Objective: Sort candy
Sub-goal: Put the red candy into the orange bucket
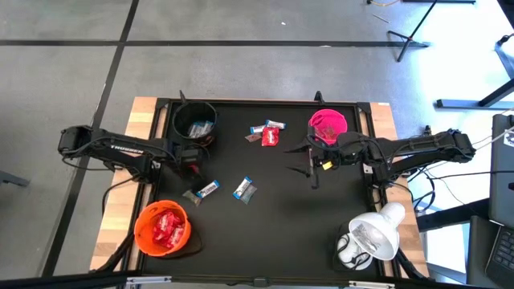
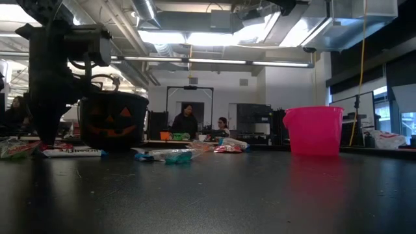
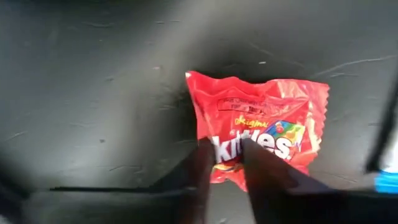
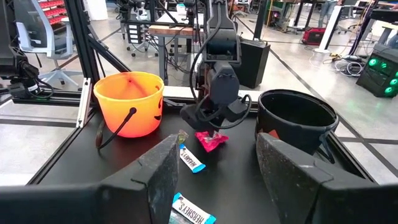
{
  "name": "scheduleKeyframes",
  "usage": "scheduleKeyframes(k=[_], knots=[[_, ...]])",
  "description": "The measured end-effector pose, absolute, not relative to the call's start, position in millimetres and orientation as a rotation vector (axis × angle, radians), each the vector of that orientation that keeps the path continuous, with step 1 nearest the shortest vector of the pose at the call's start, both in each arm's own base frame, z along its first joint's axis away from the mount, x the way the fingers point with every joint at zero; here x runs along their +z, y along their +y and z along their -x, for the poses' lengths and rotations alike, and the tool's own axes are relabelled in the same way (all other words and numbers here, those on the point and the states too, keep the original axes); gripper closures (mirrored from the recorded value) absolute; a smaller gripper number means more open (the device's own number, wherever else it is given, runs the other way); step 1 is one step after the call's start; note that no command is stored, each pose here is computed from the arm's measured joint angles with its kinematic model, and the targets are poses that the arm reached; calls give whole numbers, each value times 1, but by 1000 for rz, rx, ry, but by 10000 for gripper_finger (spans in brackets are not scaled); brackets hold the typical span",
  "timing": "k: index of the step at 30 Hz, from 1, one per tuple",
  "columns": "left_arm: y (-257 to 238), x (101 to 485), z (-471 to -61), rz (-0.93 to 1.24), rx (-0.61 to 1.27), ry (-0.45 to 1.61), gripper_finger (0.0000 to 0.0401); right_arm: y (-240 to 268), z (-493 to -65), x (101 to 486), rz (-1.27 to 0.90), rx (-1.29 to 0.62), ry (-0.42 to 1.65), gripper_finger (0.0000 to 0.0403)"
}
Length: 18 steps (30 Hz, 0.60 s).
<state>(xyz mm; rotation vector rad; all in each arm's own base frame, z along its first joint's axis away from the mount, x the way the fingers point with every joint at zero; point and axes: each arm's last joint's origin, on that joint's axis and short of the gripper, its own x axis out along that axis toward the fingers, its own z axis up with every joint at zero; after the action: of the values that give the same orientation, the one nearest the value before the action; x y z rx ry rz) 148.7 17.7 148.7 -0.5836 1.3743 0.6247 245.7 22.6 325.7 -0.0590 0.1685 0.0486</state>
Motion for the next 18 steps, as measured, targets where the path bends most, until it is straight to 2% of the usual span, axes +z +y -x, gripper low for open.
scheduleKeyframes(k=[3,10,14,18], knots=[[17,149,-152,592,570,1361,388,22,-246,326,59,42,169,190],[16,166,-156,601,508,1345,401,22,-246,325,46,40,174,190],[15,209,-160,559,466,1301,401,22,-246,325,46,40,174,190],[10,282,-154,495,457,1170,401,22,-246,325,45,40,174,190]])
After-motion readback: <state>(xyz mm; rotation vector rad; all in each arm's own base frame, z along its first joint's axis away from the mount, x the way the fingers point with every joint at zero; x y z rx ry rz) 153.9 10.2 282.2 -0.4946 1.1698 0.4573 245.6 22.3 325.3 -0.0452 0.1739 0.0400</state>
